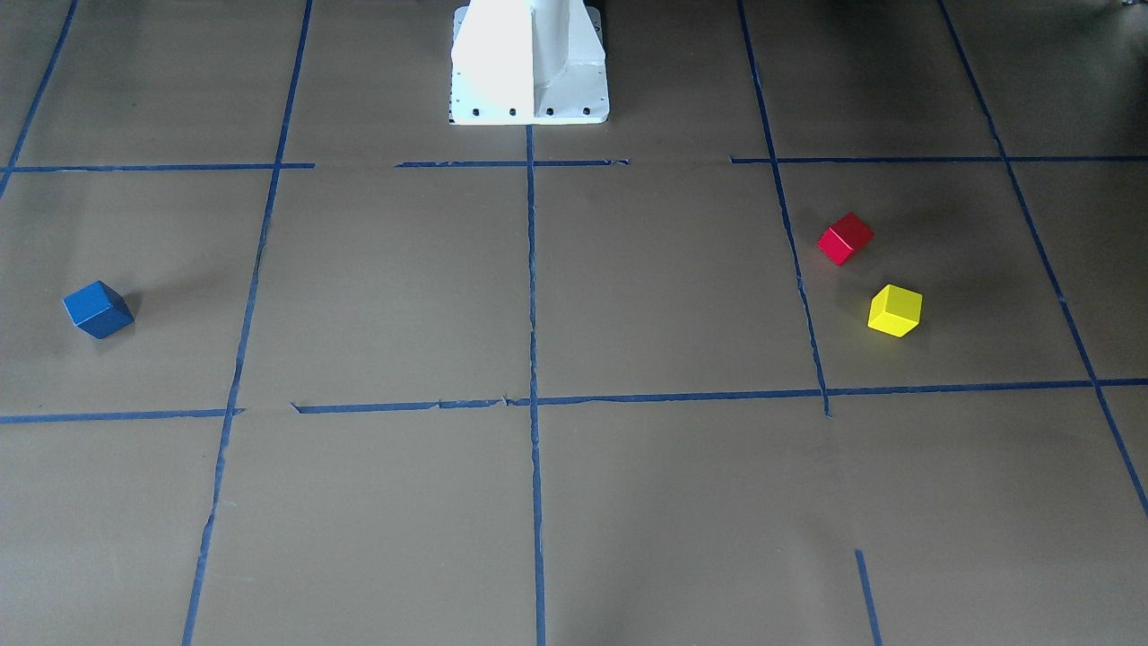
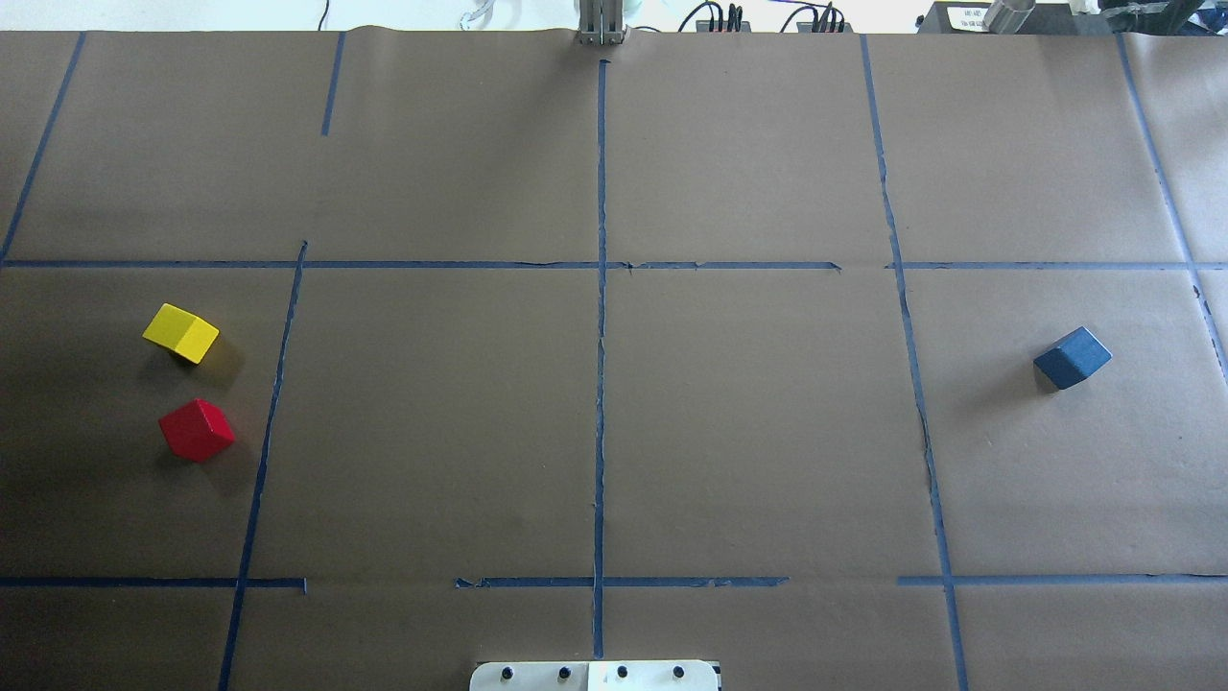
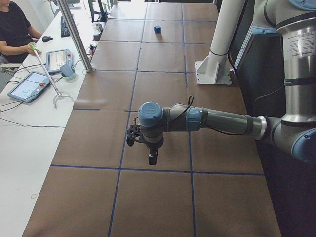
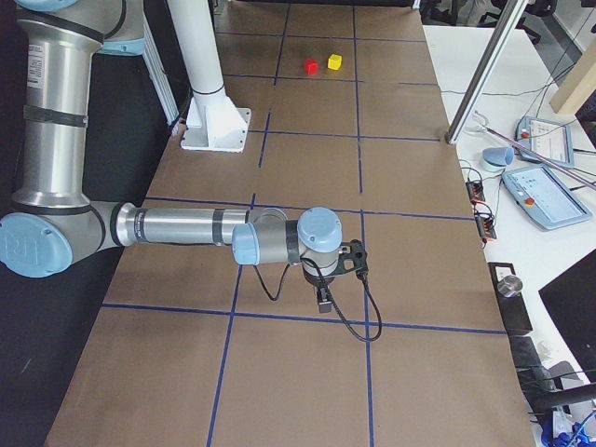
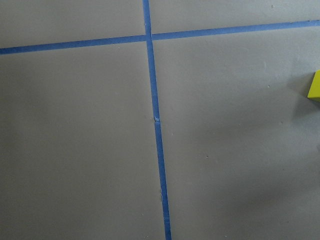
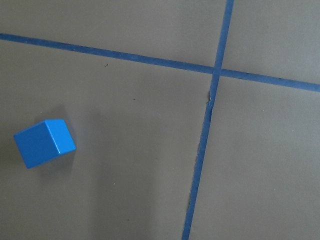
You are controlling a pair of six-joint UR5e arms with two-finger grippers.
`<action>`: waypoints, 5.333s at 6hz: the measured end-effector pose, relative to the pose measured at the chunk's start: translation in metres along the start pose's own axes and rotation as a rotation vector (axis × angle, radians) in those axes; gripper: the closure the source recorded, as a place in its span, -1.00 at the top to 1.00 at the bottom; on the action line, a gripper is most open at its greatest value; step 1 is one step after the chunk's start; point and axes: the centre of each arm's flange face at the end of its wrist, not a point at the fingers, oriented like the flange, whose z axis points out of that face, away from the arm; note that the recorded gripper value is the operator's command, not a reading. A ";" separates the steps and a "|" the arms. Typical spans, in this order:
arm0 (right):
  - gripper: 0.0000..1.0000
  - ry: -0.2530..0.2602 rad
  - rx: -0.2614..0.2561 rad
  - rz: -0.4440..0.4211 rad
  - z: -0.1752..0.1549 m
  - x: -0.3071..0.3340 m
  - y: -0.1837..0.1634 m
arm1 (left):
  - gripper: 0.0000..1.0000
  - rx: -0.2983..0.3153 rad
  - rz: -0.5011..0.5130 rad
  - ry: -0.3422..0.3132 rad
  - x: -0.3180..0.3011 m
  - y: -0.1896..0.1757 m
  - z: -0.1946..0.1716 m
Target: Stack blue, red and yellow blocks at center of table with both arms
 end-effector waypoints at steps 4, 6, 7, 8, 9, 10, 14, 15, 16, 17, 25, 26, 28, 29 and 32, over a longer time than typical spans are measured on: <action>1.00 -0.010 -0.035 -0.105 0.014 0.011 0.030 | 1.00 -0.009 0.024 -0.010 0.003 0.019 0.005; 1.00 -0.015 -0.022 -0.122 0.014 0.010 0.035 | 1.00 -0.013 0.018 -0.006 0.001 0.020 0.007; 1.00 -0.016 -0.018 -0.129 0.015 0.010 0.036 | 1.00 -0.018 0.009 -0.002 -0.001 0.020 0.010; 1.00 -0.034 -0.018 -0.146 0.019 0.005 0.037 | 1.00 -0.020 0.007 0.002 -0.002 0.020 0.011; 1.00 -0.049 -0.014 -0.184 0.028 -0.006 0.034 | 1.00 -0.017 0.011 0.003 -0.001 0.019 0.011; 1.00 -0.027 -0.015 -0.219 0.039 -0.020 0.027 | 1.00 -0.014 0.015 0.003 0.000 0.018 0.010; 0.99 0.017 -0.026 -0.465 0.088 -0.119 -0.030 | 1.00 -0.001 0.030 0.002 0.005 0.017 0.004; 0.99 0.015 -0.029 -0.496 0.098 -0.140 -0.037 | 1.00 0.001 0.032 0.001 0.006 0.018 0.002; 0.99 0.013 -0.035 -0.483 0.108 -0.160 -0.045 | 1.00 0.003 0.034 0.001 0.007 0.017 0.002; 0.99 0.013 -0.047 -0.455 0.120 -0.177 -0.051 | 1.00 0.005 0.037 0.001 0.008 0.017 0.001; -0.99 0.068 -0.117 -0.434 0.178 -0.194 -0.067 | 1.00 0.028 0.049 0.000 0.020 0.019 -0.013; -1.00 0.063 -0.123 -0.440 0.180 -0.195 -0.066 | 1.00 0.030 0.051 -0.001 0.021 0.019 -0.014; -1.00 0.026 -0.090 -0.406 0.161 -0.227 -0.078 | 1.00 0.036 0.058 -0.001 0.025 0.019 -0.018; -1.00 -0.024 -0.050 -0.312 0.136 -0.289 -0.104 | 1.00 0.038 0.060 -0.001 0.025 0.019 -0.018; -1.00 -0.113 -0.028 0.083 0.131 -0.570 -0.145 | 1.00 0.048 0.072 -0.002 0.028 0.018 -0.020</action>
